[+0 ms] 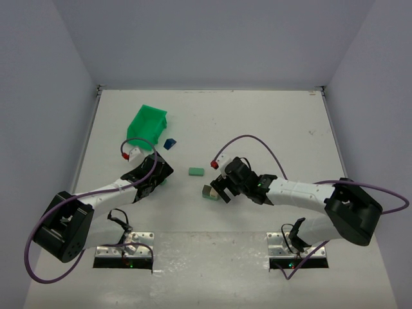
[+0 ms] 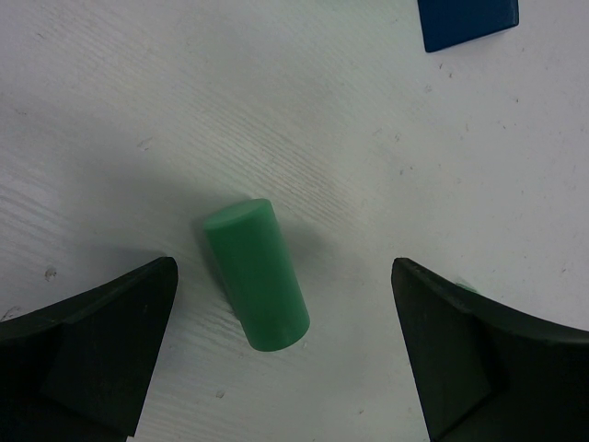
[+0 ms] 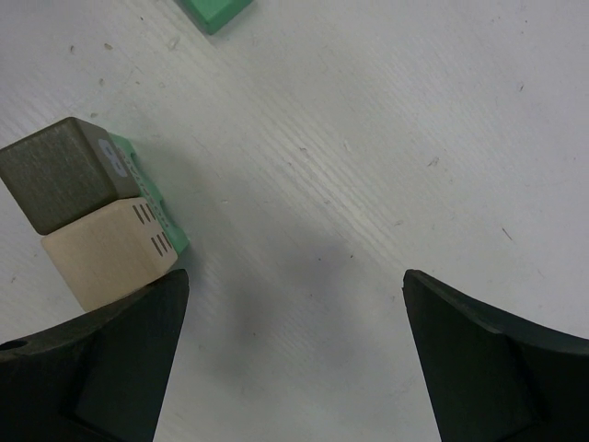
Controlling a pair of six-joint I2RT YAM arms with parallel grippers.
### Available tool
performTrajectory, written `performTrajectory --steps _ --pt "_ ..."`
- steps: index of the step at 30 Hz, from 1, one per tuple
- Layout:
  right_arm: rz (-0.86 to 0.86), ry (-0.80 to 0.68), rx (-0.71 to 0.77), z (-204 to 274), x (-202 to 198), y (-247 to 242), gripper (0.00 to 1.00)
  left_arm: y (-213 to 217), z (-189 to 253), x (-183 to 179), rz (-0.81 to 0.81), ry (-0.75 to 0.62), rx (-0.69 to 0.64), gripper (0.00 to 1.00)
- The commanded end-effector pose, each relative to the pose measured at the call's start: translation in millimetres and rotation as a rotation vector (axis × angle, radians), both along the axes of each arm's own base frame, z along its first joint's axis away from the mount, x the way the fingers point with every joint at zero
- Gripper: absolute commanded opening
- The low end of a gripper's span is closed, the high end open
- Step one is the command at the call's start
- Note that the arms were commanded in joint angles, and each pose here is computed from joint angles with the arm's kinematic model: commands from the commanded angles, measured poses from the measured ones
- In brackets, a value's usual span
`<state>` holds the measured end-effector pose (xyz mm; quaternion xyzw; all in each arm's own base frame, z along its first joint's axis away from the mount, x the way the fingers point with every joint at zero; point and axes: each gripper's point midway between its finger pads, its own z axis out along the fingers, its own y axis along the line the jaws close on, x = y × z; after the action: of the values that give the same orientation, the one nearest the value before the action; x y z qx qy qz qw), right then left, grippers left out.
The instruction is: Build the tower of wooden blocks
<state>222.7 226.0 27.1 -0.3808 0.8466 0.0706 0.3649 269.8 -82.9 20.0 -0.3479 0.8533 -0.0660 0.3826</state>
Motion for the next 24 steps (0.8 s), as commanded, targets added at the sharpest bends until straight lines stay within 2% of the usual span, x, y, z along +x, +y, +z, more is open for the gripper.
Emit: performTrajectory --steps 1,14,19,24 --pt "-0.010 -0.040 0.079 18.3 12.4 16.3 0.99 -7.5 21.5 16.4 -0.001 -0.073 -0.030 1.00" --pt "-0.100 -0.042 0.033 23.6 9.0 -8.1 0.99 -9.9 24.9 17.3 -0.016 -0.078 -0.036 1.00" --pt "-0.151 -0.115 0.068 54.8 14.6 -17.8 0.99 -10.8 30.0 16.2 -0.021 -0.096 -0.048 1.00" --pt "-0.112 -0.196 0.126 91.4 23.9 -7.3 0.99 -7.5 35.7 12.9 0.010 -0.113 -0.061 1.00"
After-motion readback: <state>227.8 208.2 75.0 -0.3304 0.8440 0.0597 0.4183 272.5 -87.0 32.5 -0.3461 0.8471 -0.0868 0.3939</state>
